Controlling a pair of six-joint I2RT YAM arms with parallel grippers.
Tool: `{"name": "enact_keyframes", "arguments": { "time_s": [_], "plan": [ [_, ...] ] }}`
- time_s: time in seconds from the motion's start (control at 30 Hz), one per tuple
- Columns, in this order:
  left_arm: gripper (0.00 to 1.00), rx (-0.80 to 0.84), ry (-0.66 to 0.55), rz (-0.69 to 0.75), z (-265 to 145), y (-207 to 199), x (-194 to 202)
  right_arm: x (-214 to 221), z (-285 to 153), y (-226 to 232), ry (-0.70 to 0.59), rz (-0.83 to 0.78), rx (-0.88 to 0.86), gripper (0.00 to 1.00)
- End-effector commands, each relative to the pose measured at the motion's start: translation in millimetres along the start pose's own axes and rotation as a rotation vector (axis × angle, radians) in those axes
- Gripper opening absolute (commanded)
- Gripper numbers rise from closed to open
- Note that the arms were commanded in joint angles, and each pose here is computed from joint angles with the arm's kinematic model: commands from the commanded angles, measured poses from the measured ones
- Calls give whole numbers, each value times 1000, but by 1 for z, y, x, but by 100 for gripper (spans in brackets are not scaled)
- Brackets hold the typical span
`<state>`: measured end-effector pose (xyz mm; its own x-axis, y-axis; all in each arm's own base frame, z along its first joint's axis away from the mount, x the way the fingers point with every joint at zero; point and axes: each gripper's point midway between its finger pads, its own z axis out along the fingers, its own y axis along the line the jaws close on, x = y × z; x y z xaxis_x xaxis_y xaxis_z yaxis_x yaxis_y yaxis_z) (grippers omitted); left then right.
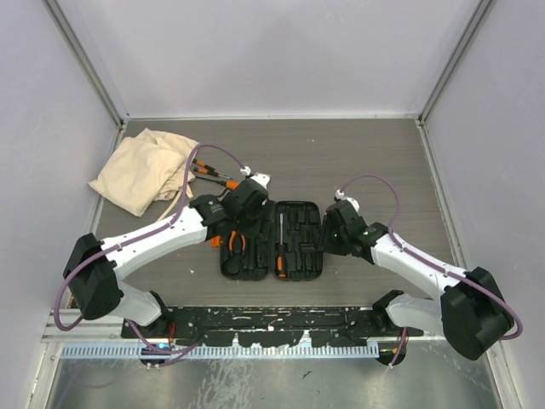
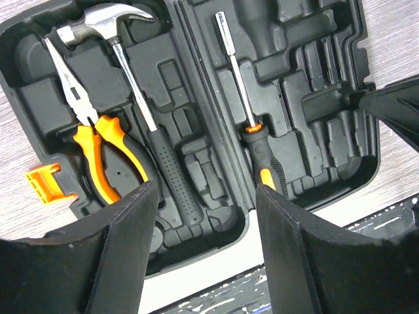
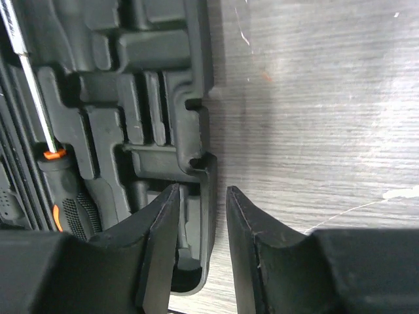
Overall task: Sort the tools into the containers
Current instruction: Move the storage box to the center of the board, then adjust the storage box at the center of the board.
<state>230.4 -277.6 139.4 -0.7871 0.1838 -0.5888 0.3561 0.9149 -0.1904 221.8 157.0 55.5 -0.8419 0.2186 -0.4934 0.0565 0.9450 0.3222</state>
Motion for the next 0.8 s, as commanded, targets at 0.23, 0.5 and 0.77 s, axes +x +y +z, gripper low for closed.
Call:
{"name": "enact_keyframes", "arguments": {
  "time_s": [0.23, 0.5, 0.77],
  "plan": [
    [61, 64, -55, -37, -8, -11, -13, 9, 12, -5, 55, -15, 39, 27],
    [60, 76, -90, -45, -18, -10, -18, -5, 23, -3, 29, -168, 40, 10],
    [62, 43, -135, -49, -27, 3, -20, -12, 40, 14, 79, -339, -25, 1]
  ]
}}
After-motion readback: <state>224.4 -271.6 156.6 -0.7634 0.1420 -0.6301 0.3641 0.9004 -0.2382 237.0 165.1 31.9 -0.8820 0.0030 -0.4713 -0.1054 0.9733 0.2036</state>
